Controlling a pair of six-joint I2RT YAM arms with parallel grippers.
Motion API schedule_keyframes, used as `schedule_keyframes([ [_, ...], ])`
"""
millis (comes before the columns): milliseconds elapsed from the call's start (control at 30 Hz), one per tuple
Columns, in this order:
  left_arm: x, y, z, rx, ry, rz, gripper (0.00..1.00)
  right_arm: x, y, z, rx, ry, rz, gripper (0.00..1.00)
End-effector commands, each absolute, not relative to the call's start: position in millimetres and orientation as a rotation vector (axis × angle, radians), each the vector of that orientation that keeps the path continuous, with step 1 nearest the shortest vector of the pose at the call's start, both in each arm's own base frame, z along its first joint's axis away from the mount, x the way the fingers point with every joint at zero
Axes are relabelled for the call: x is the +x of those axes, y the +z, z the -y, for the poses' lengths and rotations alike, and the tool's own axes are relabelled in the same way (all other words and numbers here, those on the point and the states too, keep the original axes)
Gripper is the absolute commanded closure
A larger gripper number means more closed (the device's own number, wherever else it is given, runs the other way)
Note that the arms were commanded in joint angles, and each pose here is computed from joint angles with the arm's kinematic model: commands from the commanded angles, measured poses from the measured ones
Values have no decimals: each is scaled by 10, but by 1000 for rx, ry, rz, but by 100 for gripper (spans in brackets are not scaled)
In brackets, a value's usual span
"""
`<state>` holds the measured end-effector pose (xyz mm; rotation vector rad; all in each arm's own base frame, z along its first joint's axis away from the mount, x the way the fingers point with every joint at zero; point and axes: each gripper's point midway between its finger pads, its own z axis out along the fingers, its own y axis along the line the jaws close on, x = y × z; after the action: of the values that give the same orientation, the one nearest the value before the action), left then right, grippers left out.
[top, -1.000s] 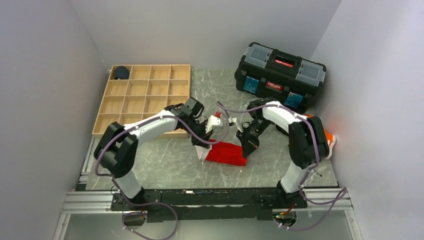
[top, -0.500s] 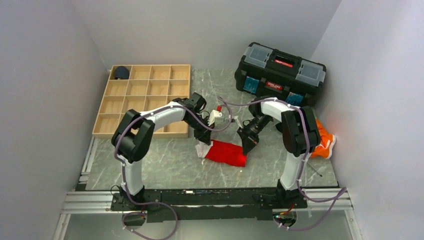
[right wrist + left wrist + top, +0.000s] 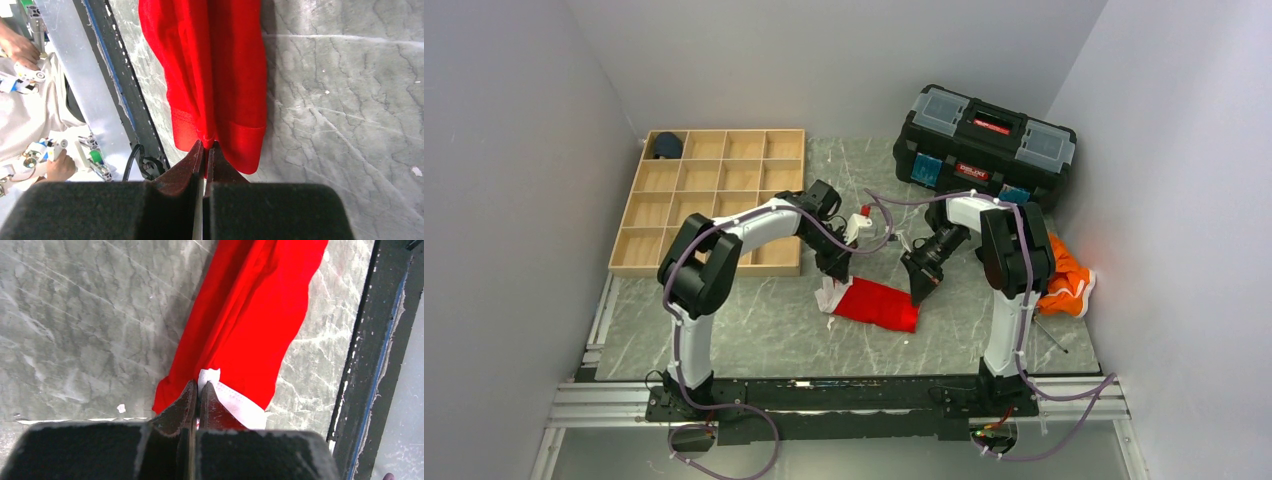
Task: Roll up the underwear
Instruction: Fold the underwear at the center of the board.
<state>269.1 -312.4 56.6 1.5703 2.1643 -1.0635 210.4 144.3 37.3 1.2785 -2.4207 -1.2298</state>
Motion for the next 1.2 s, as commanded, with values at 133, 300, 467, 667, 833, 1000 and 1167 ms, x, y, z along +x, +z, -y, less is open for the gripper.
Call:
schedule_keyframes([
  [133,2952,519,3172,1535,-971,-2191,100,2206,363,-1404,1306,-1253,2419,100],
  [300,2996,444,3171,1515,-951,-2220,100,2234,338,-1401,1294,-1253,2430,100],
  [467,2998,397,3178,1503,-949,-2232,95,2253,274,-1383,1274,-1235,2442,99],
  [667,2986,393,3183,1501,-947,-2234,88,2270,258,-1379,1269,-1227,2451,88],
  [833,2978,384,3173,1503,-939,-2236,88,2322,310,-1377,1279,-1223,2477,80],
  [1000,2957,361,3155,1504,-929,-2241,88,2353,345,-1366,1276,-1232,2494,75],
  [1167,2947,371,3158,1497,-933,-2240,85,2398,424,-1333,1281,-1237,2527,75],
])
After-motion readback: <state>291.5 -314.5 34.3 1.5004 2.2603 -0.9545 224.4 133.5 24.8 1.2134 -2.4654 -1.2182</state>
